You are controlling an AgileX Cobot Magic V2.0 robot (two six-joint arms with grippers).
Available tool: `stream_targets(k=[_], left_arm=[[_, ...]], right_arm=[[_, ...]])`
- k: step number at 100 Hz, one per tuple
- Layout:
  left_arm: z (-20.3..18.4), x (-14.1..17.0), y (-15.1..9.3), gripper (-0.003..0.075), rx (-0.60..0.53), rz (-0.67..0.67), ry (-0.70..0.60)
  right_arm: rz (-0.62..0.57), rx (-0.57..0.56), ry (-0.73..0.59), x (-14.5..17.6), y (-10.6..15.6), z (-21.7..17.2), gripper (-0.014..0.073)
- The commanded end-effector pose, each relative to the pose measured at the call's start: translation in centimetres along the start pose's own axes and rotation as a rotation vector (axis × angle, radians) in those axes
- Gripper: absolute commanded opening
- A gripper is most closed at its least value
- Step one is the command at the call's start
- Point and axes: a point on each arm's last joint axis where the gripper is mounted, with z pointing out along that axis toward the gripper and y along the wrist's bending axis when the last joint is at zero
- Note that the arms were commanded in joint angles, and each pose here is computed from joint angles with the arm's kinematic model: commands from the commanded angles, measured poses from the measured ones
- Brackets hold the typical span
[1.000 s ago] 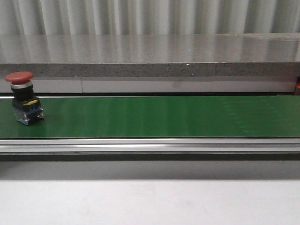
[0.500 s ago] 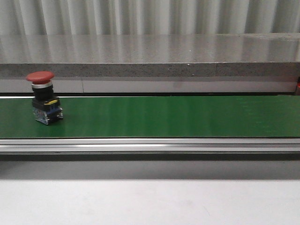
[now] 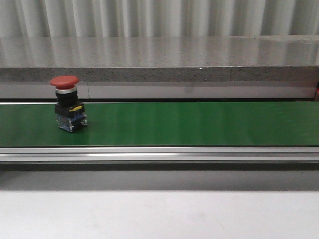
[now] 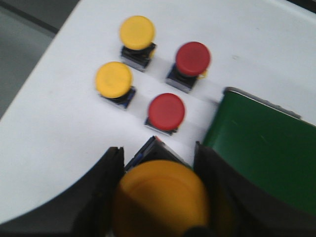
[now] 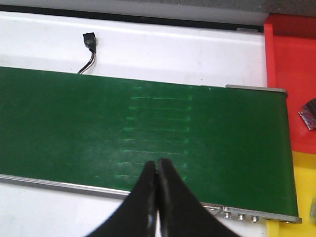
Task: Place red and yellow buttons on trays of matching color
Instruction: 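Move the left gripper down onto a yellow button, then set the yellow button on the belt's near end and open left gripper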
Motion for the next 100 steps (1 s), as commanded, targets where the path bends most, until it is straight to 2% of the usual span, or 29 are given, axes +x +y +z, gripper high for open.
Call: stream_targets(k=[1,11,25,49,74,81,88,100], left_arm=[[-1.6,-0.9,-2.1,-0.002,0.055,0.05,-0.092],[-0.7,-0.7,-4.1,-0.002,0.092,0.1,-0.079],[1.0,-0.3,-5.6,-0.002,0.114,0.139,-0.035],[3.3,0.2,-6.2,-0.002,0.114,0.15,0.033],[3.6,0.4,-6.2,-0.0009,0.112,0.154,0.062],[3.5,0.5,-6.2,0.0054,0.111,0.154,0.069],[3.5,0.5,-6.2,0.0177,0.114,0.162,0.076],[3.5,0.6,-6.3,0.048,0.133,0.174,0.087]], right_arm=[[-0.008,0.004,-0.092,-1.2,0.1,-0.8,-0.0067],[-0.008,0.004,-0.092,-1.2,0.1,-0.8,-0.0067],[-0.008,0.004,-0.092,-1.2,0.1,-0.8,-0.0067],[-0.008,0.004,-0.092,-1.2,0.1,-0.8,-0.0067],[-0.008,0.004,-0.092,-1.2,0.1,-0.8,-0.0067],[-0.008,0.004,-0.092,-1.2,0.1,-0.8,-0.0067],[-0.008,0.004,-0.092,-1.2,0.1,-0.8,-0.0067],[-0.008,0.004,-0.092,-1.2,0.1,-0.8,-0.0067]])
